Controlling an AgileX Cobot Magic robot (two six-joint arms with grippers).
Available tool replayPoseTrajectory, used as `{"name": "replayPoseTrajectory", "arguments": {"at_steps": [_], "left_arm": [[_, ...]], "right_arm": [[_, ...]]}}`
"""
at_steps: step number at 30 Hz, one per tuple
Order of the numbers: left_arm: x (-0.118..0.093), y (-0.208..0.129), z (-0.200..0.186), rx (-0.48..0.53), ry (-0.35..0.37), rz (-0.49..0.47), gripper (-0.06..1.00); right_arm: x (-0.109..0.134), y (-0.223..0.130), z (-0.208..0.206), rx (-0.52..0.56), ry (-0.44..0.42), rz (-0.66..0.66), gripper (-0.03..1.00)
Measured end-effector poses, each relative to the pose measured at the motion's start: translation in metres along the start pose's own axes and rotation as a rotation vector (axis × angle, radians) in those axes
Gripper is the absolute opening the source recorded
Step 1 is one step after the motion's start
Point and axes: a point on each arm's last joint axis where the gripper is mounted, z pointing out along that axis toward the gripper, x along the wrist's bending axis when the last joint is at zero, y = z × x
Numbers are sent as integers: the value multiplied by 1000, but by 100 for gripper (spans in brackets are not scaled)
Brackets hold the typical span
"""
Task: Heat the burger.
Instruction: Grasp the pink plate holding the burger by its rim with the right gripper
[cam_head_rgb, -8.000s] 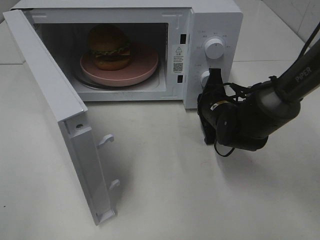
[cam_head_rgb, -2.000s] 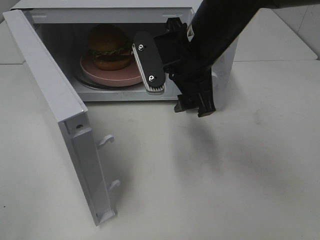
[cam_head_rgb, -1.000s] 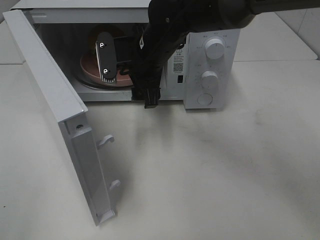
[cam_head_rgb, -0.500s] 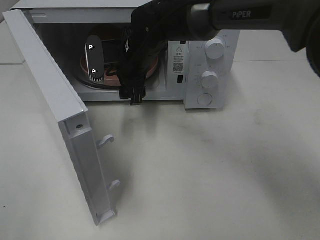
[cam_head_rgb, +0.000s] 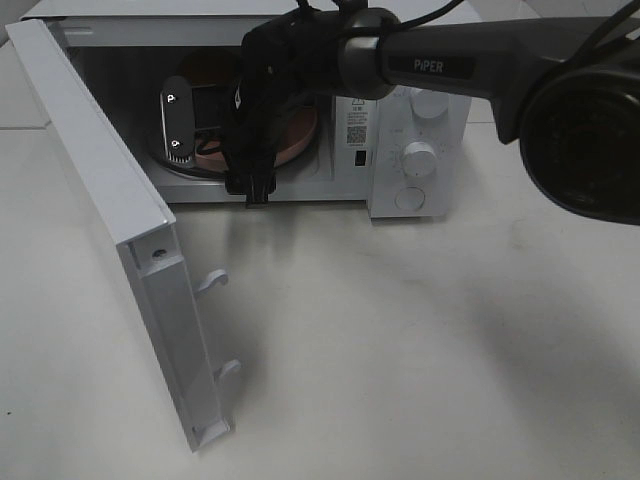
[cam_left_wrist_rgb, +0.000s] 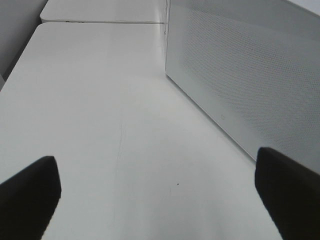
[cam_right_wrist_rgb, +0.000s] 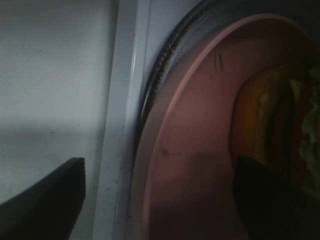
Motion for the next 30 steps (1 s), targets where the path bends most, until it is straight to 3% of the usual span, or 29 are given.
{"name": "replayPoseTrajectory", "arguments": {"at_steps": [10, 12, 15, 16, 18, 19, 30], "left_arm": [[0, 0, 0, 0, 0, 0, 98], [0, 0, 0, 0, 0, 0, 98], [0, 0, 0, 0, 0, 0, 98], [0, 0, 0, 0, 0, 0, 98], [0, 0, 0, 0, 0, 0, 98], [0, 0, 0, 0, 0, 0, 98], [0, 0, 0, 0, 0, 0, 98]], "right_arm": [[-3, -20, 18, 26, 11, 36, 75], [-1, -22, 20, 30, 31, 53, 61], [0, -23, 20, 35, 44, 57, 54], [3, -22, 21, 36, 59, 61, 42], [2, -21, 20, 34, 61, 64, 38], [2, -19, 17, 33, 69, 65, 31], [3, -18, 17, 36, 73, 60, 31]]}}
